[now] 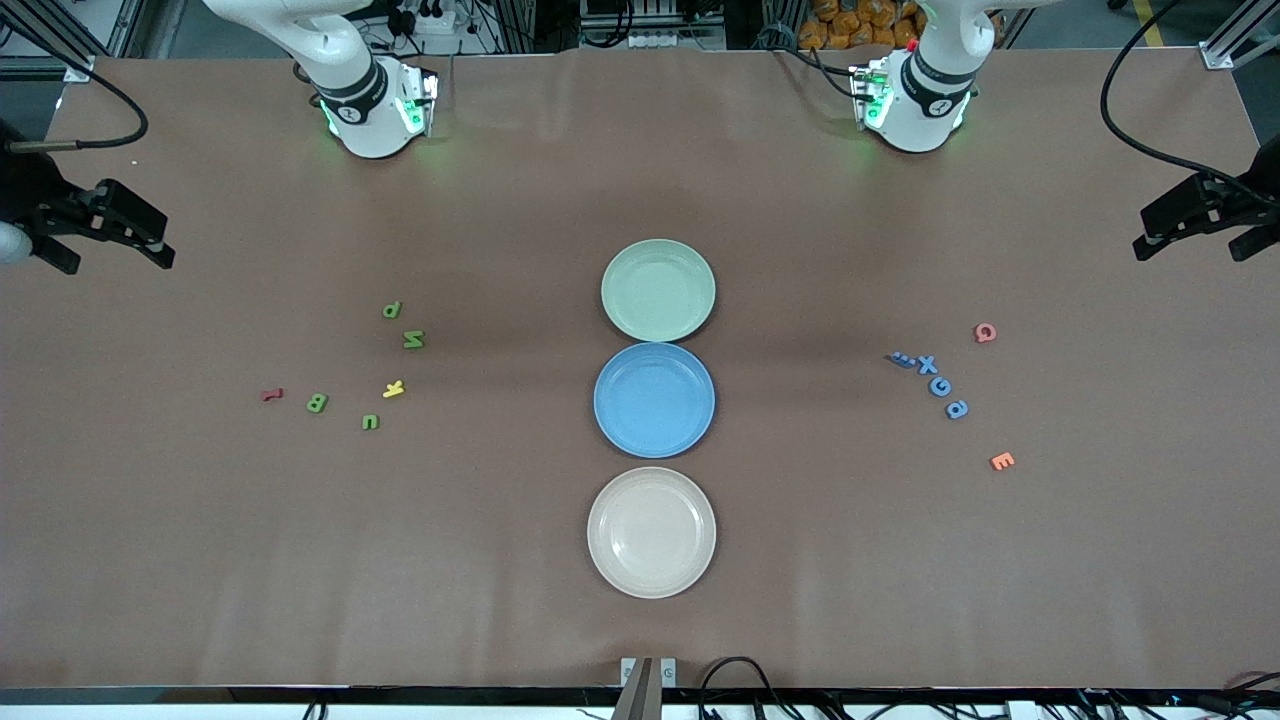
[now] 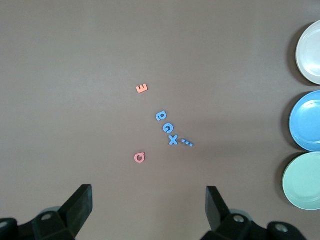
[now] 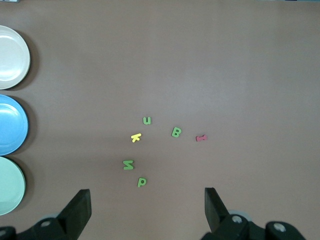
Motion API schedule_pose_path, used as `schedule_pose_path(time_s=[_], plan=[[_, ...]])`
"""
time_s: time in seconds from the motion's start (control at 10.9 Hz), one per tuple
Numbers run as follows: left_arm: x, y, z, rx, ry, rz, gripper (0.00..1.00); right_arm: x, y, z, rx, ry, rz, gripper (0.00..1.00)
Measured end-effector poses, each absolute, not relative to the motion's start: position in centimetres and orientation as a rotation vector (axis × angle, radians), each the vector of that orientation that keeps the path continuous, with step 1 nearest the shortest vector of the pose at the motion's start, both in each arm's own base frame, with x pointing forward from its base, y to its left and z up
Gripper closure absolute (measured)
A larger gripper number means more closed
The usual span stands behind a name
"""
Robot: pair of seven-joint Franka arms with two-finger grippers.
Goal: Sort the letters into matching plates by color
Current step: 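Raise both grippers from rest toward the letter piles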
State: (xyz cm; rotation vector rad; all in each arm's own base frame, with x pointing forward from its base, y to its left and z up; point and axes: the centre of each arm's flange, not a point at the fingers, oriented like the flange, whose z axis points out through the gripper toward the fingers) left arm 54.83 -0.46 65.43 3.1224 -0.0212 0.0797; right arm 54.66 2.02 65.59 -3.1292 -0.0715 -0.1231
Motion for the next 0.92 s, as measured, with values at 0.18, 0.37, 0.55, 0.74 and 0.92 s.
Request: schedule_pose_path(time_s=[0.18,0.37,0.55,0.74,0.92], plan=[[54.8,-0.5,65.4,3.122,-0.02,0.08,0.0,54.9,2.0,65.3,-3.13,-0.071,-0.114,0.0],[54.8,-0.5,65.4,3.122,-0.02,0.08,0.0,55.1,2.1,65.1,-3.131,-0.071,-0.11,0.0],[54.8,-0.5,65.4,3.122,-0.02,0.08,0.0,55.1,2.1,65.1,-3.131,-0.071,-0.111,0.0],[54.9,-0.4,65.4,3.122,-0.018,0.078,0.0,55.2,2.1,65.0,-3.132,-0.071,-0.104,0.0],[55.1,-0.3,65.1,3.123,-0.017,0.069,0.0,55.7,2.1,63.9,-3.134,-0.069,-0.068,0.0]])
